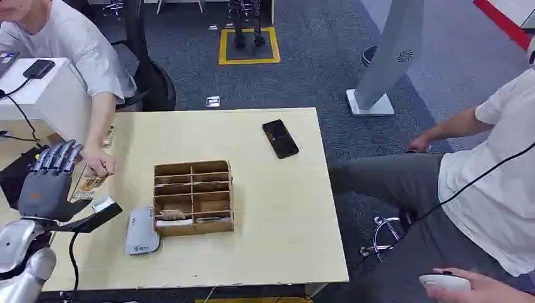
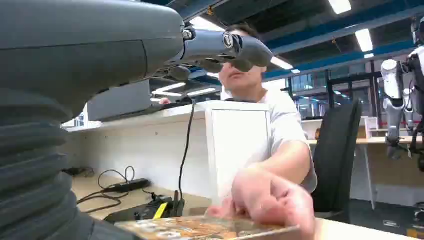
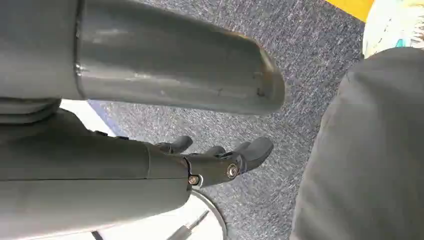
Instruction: Pass the card to the sensor for recognition and then transmit it.
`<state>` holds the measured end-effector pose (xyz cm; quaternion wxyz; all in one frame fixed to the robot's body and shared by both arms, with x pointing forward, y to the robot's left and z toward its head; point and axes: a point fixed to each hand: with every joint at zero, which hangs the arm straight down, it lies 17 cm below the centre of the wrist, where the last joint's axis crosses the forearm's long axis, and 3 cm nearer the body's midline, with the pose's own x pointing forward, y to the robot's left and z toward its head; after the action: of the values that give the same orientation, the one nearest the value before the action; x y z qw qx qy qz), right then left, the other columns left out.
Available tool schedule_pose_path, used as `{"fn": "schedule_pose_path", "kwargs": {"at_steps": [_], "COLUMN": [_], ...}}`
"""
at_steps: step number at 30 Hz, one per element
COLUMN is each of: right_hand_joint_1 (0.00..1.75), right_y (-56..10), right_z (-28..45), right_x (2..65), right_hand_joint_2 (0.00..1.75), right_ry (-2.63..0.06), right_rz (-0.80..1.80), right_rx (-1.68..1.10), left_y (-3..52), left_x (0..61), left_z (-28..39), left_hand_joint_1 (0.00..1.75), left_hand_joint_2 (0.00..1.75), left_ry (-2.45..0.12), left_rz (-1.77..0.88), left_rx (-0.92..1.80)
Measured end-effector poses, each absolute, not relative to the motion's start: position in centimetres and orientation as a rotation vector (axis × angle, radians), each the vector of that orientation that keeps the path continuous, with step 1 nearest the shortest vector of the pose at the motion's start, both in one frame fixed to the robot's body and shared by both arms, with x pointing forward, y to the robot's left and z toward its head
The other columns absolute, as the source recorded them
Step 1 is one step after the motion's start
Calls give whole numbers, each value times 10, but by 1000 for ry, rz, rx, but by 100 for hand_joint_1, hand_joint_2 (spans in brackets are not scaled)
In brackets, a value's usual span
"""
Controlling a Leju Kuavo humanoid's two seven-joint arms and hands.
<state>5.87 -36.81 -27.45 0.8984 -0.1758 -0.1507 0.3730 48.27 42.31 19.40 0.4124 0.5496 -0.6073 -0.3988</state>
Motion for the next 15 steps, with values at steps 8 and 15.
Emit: {"fn": "schedule_pose_path", "kwargs": {"at_steps": [8,15], "right_hand_joint_1": [0,0], "right_y": [-368,-368], "right_z": [-275,-274], "right_x": [59,59], "right_hand_joint_2": [0,0], "right_ry": [-311,-314], "right_rz": [772,774], "right_rx": [-365,-364], "left_y": [427,430], "left_x": [482,481], "left_z": [193,194], "left_hand_joint_1": [175,175], "left_hand_joint_2": [175,175], "left_ry": [-1524,-1532], "left_rz": [-998,-983], "left_rx": [1375,1366]}}
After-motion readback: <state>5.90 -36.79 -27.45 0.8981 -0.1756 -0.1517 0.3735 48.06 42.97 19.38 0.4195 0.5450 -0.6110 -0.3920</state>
